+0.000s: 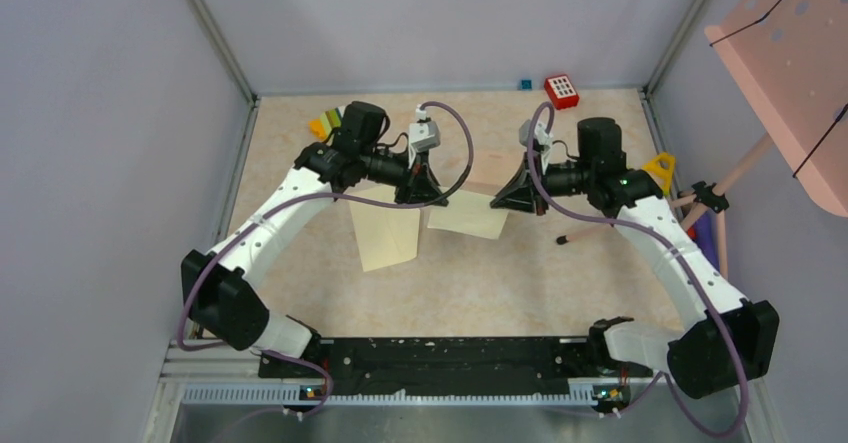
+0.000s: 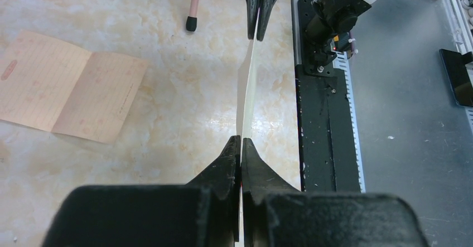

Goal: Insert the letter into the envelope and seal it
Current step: Fold the letter.

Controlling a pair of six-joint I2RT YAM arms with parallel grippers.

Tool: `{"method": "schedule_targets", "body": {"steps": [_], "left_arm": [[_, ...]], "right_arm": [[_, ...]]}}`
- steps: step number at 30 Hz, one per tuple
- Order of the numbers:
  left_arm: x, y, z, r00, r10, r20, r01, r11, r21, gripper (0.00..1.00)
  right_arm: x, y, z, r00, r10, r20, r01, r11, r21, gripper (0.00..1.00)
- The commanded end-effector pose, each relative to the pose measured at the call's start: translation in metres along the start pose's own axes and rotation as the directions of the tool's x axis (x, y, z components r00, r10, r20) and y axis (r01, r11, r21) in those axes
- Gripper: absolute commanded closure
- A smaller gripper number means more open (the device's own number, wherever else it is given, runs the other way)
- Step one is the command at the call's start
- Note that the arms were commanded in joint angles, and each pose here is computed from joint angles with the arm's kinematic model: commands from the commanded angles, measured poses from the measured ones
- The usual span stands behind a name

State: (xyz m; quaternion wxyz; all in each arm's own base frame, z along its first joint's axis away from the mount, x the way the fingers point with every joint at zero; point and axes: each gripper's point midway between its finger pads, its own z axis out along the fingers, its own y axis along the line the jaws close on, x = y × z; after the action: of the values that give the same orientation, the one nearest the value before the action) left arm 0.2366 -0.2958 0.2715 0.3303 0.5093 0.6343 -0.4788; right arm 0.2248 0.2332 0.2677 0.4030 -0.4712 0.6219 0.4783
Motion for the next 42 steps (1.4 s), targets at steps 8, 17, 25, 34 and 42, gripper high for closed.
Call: {"method": "schedule_targets", "body": {"steps": [8,17,25,34,42], "left_arm": [[-0.015,-0.007,-0.018,0.997,0.073,0.026,-0.073,0.997,-0.022,1.00],[-0.020,0.000,-0.029,0.996,0.083,0.041,-0.081,0.995,-0.055,1.00],[-0.033,0.010,-0.030,0.994,0.067,0.083,-0.061,0.995,-0.075,1.00],[-0.047,0.036,-0.011,0.982,-0.079,0.170,0.086,0.996,-0.034,1.00],[-0.032,0.081,0.017,0.953,-0.270,0.140,0.271,0.962,0.011,1.00]], "right_arm": [[-0.018,0.008,-0.033,0.993,-0.122,-0.004,0.122,0.991,0.055,1.00],[-0.018,0.002,-0.050,0.989,-0.147,-0.023,0.148,0.982,0.120,1.00],[-0.020,-0.004,-0.049,0.992,-0.126,0.031,0.120,0.982,0.147,0.77],[-0.032,-0.030,-0.046,0.978,-0.105,0.179,0.053,0.960,0.274,0.41],[-0.043,-0.075,-0.079,0.970,-0.116,0.214,-0.027,0.823,0.568,0.35]]}}
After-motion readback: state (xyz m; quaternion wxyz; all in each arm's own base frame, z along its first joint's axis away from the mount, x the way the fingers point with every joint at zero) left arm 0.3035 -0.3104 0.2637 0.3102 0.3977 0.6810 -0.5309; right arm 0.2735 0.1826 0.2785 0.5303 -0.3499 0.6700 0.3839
